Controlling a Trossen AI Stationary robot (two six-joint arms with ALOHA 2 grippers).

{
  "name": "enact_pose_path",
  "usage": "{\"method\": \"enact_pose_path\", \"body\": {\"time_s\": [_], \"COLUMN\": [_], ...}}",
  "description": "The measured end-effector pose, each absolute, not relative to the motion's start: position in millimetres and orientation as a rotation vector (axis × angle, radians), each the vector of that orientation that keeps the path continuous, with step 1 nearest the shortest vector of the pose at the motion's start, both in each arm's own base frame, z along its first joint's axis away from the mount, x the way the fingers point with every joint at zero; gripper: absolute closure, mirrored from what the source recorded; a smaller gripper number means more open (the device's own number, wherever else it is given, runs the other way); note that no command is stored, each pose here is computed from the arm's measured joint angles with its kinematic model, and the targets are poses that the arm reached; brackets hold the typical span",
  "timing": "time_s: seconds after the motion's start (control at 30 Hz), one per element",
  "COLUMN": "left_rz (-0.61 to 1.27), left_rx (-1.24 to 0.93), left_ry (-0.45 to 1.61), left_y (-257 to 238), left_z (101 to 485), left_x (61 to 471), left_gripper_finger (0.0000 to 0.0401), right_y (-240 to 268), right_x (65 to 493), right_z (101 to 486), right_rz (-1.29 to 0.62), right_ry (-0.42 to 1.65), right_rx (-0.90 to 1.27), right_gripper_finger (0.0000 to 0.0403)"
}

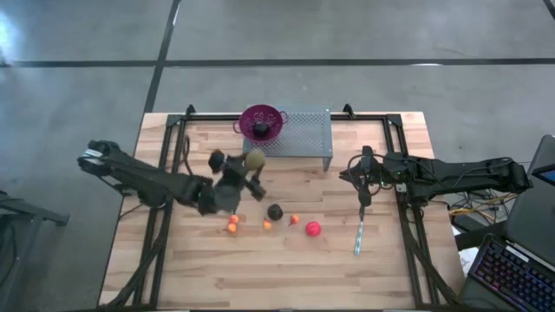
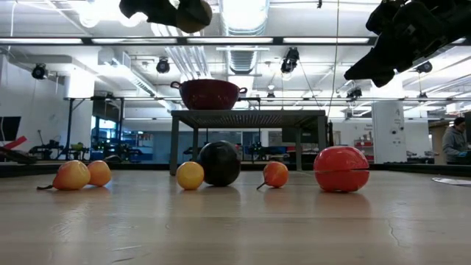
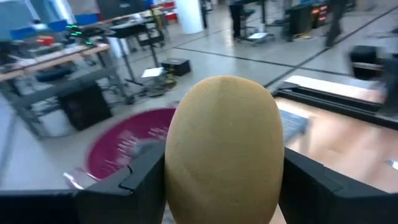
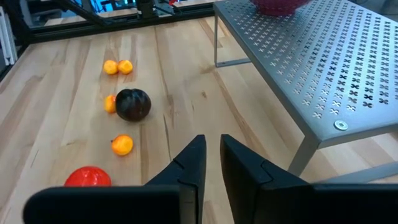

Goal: Pick & Place Fruit
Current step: Put the brown kiwi into the purple strainer bowl on the shelf

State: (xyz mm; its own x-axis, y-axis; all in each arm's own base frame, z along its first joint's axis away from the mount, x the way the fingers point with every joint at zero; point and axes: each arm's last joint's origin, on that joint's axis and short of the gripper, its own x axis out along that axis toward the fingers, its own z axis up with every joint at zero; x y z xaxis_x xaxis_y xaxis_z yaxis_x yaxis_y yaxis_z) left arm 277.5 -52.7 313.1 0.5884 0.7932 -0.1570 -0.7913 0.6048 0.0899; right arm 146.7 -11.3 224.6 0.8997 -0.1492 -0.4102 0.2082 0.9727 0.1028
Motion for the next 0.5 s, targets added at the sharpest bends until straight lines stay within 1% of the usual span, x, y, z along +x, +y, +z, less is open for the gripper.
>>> {"method": "enact_pose_path", "body": {"time_s": [0.13, 0.4, 0.5], "left_rz": [0.917, 1.099, 1.097], "left_rx": [-0.039, -0.078, -0.112], "left_ry": [0.198, 0.189, 0.192], "left_y": [-20.1, 38.8, 54.7], "left_z": [322.3, 324.4, 323.9], "left_x": [278.5, 276.4, 275.3], "left_gripper_finger": [0.0156, 0.0155, 0.0155], "right_y": [-11.3, -11.3, -11.3], "right_x": [146.7, 146.7, 146.7], "right_z": [224.6, 224.6, 224.6], "right_rz": [-0.186, -0.186, -0.186], "right_ry": [0.412, 0.412, 0.412], "right_rx": [0.146, 0.146, 0.146], "right_gripper_finger": [0.0348, 0.0322, 0.0313]}}
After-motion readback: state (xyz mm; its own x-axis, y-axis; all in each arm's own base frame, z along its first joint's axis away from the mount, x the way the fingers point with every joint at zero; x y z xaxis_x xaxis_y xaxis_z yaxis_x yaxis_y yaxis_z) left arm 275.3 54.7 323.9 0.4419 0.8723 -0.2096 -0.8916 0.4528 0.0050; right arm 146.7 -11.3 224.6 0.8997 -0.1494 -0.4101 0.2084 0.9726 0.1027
